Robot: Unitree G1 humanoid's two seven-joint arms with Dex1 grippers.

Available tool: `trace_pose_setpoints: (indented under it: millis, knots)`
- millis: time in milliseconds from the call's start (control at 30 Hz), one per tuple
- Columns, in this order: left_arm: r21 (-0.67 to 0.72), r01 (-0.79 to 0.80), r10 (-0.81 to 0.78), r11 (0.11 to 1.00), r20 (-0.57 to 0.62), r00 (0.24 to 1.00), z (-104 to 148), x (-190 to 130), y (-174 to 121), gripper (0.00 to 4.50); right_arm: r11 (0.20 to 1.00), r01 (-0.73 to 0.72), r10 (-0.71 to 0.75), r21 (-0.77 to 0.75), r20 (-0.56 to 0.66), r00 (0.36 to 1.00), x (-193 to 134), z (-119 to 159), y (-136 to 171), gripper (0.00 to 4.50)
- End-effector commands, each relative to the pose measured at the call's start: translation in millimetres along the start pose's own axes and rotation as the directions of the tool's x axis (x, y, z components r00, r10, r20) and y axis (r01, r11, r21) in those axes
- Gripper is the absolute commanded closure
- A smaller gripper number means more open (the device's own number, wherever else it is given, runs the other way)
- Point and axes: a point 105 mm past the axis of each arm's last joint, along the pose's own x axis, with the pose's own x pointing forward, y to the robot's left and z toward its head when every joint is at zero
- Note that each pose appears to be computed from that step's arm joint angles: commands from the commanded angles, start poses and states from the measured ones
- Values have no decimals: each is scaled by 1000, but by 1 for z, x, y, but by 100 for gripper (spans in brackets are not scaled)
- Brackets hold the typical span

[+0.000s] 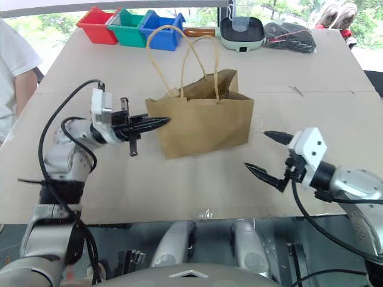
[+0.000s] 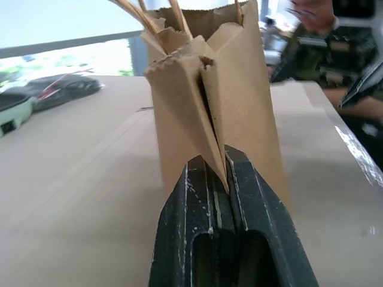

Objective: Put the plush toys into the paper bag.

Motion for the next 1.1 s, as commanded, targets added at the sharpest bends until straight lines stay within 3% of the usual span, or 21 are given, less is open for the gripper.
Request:
trace_pose_setpoints:
  millis: [33, 133, 333, 433, 533, 667, 900, 1100]
  knots:
    - [59, 112, -109, 992, -49, 993, -10, 7, 9, 450, 995, 47, -46, -91, 13, 999, -12, 10, -4, 2]
    - [112, 116, -106, 987, -86, 991, -16, 17, 24, 450, 992, 64, -65, -105, -1, 998, -12, 5, -10, 2]
    - [86, 135, -127, 987, -96, 987, -24, 26, 29, 450, 995, 15, -16, -100, -8, 1000, -10, -1, -14, 2]
    - [43, 92, -89, 995, -53, 995, -19, 24, 34, 349, 995, -1, -1, -96, -17, 1000, -11, -4, -17, 0]
    - [4, 40, -40, 999, -42, 998, -13, 11, 31, 215, 996, -8, 6, -94, -22, 1000, -15, -5, -19, 0]
    - [-118, -151, 146, 982, -51, 988, 0, -24, 15, 215, 996, 15, -17, -91, -28, 999, -24, -4, -23, 0]
    - [-285, -421, 370, 861, -216, 904, -1, -62, -42, 215, 993, 109, -112, -44, -58, 992, -44, -9, -25, 0]
    - [-287, -532, 440, 797, -328, 836, -17, -77, -82, 215, 986, 163, -164, -19, -124, 979, -60, -23, -27, 0]
